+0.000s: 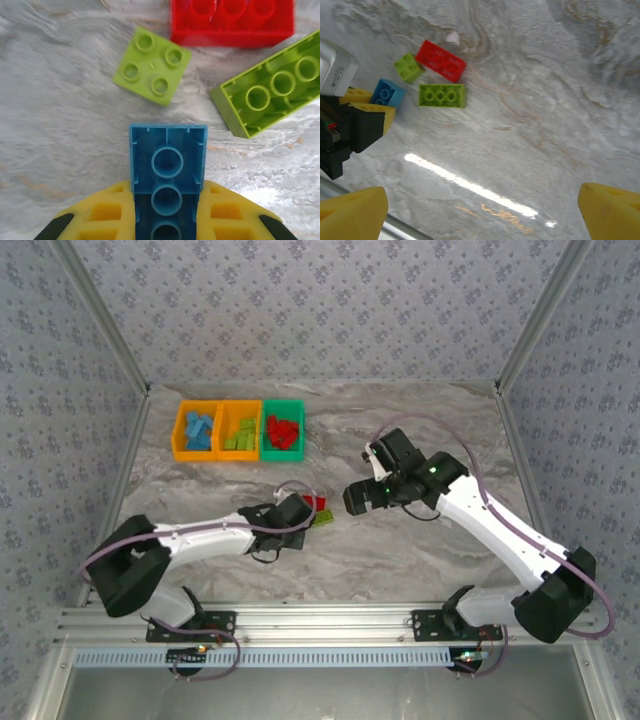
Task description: Sort the legos into containers by color
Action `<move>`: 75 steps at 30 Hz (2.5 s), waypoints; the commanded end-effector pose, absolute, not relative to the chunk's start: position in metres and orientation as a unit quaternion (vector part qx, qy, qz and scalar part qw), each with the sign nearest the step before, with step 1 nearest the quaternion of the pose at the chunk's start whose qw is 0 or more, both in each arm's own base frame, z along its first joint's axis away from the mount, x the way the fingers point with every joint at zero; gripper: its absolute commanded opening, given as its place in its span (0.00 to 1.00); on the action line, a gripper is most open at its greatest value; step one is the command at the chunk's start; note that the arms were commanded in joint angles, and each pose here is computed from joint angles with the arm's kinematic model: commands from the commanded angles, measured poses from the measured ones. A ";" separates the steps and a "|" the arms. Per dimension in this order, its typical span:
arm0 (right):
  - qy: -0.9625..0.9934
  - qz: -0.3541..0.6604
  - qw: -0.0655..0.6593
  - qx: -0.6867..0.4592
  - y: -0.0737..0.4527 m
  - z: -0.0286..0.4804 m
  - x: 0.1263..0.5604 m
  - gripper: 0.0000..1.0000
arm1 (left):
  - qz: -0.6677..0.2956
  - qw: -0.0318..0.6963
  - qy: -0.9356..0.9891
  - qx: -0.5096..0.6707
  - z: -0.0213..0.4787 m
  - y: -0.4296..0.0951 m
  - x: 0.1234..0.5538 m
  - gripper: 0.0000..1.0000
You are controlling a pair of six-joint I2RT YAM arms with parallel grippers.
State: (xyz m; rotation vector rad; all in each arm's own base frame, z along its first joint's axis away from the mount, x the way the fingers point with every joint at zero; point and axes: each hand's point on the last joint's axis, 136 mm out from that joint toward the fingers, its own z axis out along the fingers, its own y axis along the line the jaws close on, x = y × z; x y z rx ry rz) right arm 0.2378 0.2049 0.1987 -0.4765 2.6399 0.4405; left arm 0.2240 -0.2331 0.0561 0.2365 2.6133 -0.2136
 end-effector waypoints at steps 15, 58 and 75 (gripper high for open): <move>0.910 0.300 0.244 -0.147 0.241 0.223 0.209 1.00 | 0.031 0.430 0.893 -0.130 0.174 -0.050 0.450 0.16; 0.957 0.165 0.214 -0.102 0.283 0.111 0.229 1.00 | -0.161 0.431 0.827 0.324 0.249 -0.174 0.255 0.67; 0.969 0.035 0.161 -0.183 0.330 0.033 0.273 0.87 | -0.215 0.355 0.653 0.633 0.144 -0.178 0.129 0.96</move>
